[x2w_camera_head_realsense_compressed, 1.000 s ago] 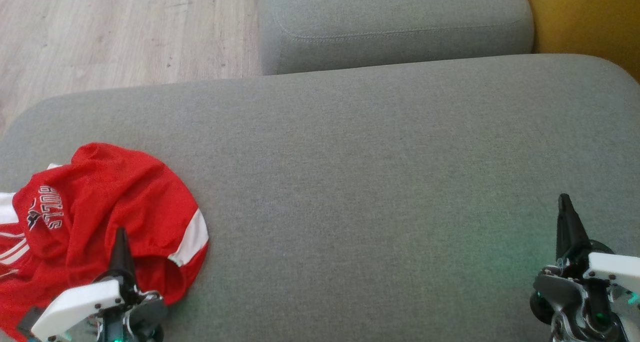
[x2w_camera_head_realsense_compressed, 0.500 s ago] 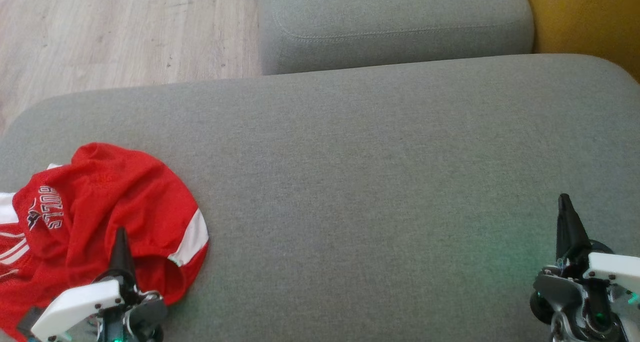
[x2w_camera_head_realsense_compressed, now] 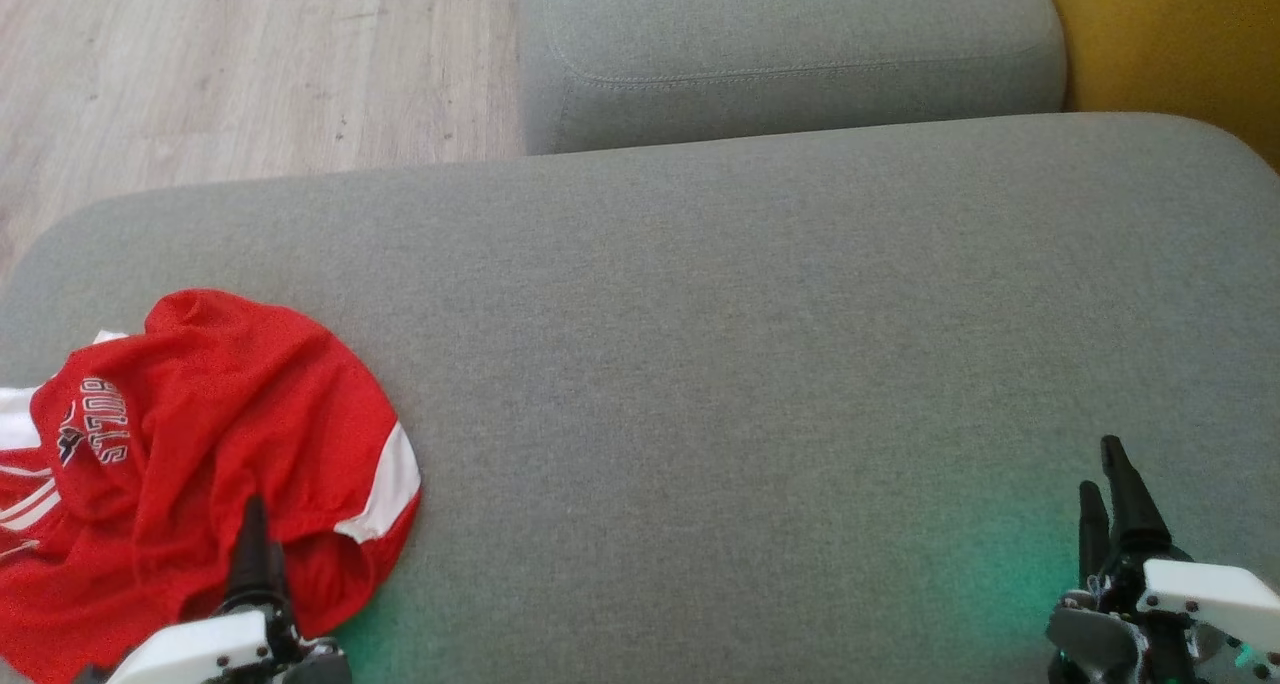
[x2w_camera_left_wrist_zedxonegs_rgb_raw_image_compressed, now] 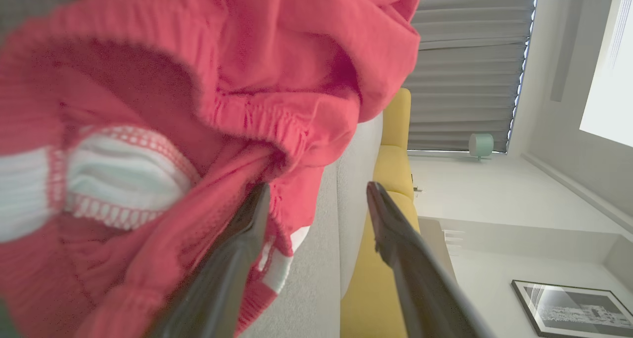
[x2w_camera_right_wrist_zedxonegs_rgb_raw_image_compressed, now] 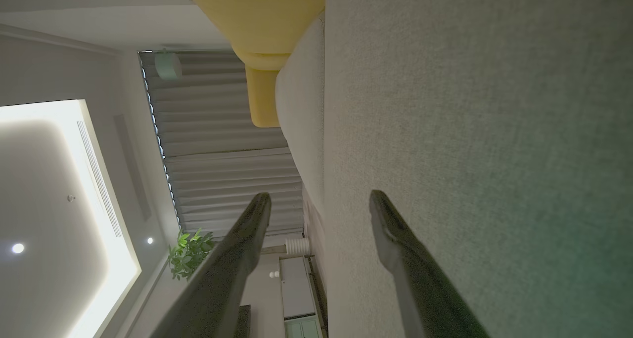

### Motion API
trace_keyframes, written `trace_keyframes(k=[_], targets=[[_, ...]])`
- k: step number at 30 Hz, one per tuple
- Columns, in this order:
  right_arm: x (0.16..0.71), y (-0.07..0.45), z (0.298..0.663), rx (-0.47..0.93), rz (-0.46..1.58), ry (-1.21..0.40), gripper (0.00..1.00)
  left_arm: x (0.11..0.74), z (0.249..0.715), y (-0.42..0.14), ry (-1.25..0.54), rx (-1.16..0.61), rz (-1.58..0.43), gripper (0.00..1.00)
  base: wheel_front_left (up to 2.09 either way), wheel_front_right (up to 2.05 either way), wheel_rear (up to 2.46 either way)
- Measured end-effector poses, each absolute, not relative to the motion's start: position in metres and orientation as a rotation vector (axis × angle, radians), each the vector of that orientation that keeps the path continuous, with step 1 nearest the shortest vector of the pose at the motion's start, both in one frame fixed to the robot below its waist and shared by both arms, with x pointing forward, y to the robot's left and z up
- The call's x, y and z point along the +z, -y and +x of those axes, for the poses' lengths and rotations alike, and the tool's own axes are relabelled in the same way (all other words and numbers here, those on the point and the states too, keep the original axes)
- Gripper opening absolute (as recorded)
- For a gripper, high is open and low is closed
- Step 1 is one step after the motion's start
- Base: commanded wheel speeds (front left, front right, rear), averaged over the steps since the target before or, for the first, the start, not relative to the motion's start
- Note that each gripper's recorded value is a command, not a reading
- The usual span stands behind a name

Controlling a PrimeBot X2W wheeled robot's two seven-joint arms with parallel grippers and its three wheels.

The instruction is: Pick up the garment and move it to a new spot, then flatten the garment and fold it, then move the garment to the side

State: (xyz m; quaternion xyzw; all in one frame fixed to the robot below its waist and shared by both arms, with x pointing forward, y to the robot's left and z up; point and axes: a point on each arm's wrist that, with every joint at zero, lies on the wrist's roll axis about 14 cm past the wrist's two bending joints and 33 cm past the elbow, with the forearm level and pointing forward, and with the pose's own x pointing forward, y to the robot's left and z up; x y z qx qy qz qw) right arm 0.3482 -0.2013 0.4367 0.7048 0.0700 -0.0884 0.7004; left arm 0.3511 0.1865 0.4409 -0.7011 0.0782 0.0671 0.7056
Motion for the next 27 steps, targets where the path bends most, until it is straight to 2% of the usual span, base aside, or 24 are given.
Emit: trace_keyframes(k=[15,27], targets=[[0.452,0.197,0.351,-0.15,1.388,-0.13,1.0,0.463,0.357,-0.171,-0.168,0.064,-1.323,1.0,0.0,0.0,0.0],[0.468,0.184,0.352,-0.069,1.117,-0.12,1.0,0.472,0.357,-0.155,-0.183,0.026,-1.111,1.0,0.0,0.0,0.0]])
